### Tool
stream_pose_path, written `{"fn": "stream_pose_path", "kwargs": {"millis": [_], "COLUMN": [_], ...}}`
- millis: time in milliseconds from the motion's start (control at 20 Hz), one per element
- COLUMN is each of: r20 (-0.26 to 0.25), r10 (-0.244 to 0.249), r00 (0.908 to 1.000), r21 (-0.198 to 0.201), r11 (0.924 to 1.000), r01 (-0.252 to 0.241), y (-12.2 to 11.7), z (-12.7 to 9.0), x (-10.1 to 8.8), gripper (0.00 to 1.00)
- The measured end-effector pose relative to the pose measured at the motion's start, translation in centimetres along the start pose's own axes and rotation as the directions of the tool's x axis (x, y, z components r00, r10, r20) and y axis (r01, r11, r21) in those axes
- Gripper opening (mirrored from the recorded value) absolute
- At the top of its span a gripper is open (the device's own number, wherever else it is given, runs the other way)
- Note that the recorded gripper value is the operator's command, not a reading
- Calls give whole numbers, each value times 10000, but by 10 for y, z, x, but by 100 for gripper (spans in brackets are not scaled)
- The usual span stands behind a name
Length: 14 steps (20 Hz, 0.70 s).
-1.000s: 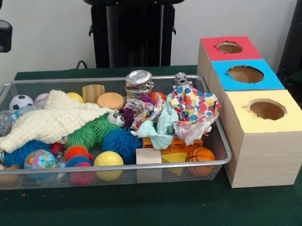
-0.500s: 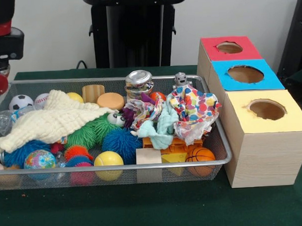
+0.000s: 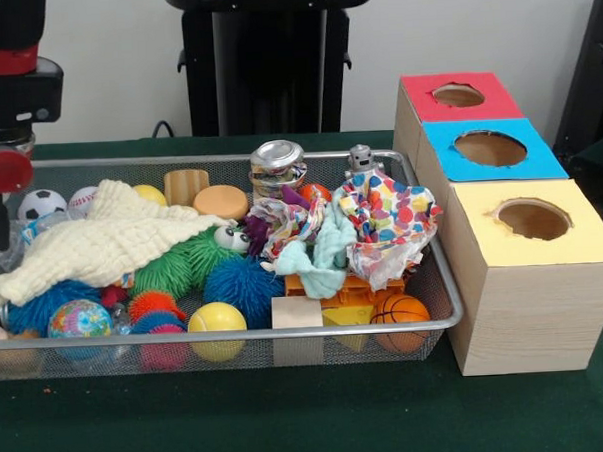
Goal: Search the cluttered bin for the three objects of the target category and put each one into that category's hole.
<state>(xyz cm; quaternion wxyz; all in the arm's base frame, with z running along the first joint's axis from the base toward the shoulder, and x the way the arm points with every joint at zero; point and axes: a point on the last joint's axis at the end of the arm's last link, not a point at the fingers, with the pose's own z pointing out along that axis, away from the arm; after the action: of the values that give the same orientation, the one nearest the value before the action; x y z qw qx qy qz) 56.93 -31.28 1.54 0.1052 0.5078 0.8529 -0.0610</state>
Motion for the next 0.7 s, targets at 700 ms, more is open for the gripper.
{"fn": "stream_pose_path", "kwargs": {"millis": [700], "r20": [686], "r10": [16], "r00": [9976], "r21": [101], "r11": [9999], "r01": [-23], "y": [-12], "z": [16], "x": [13], "gripper": [100]}}
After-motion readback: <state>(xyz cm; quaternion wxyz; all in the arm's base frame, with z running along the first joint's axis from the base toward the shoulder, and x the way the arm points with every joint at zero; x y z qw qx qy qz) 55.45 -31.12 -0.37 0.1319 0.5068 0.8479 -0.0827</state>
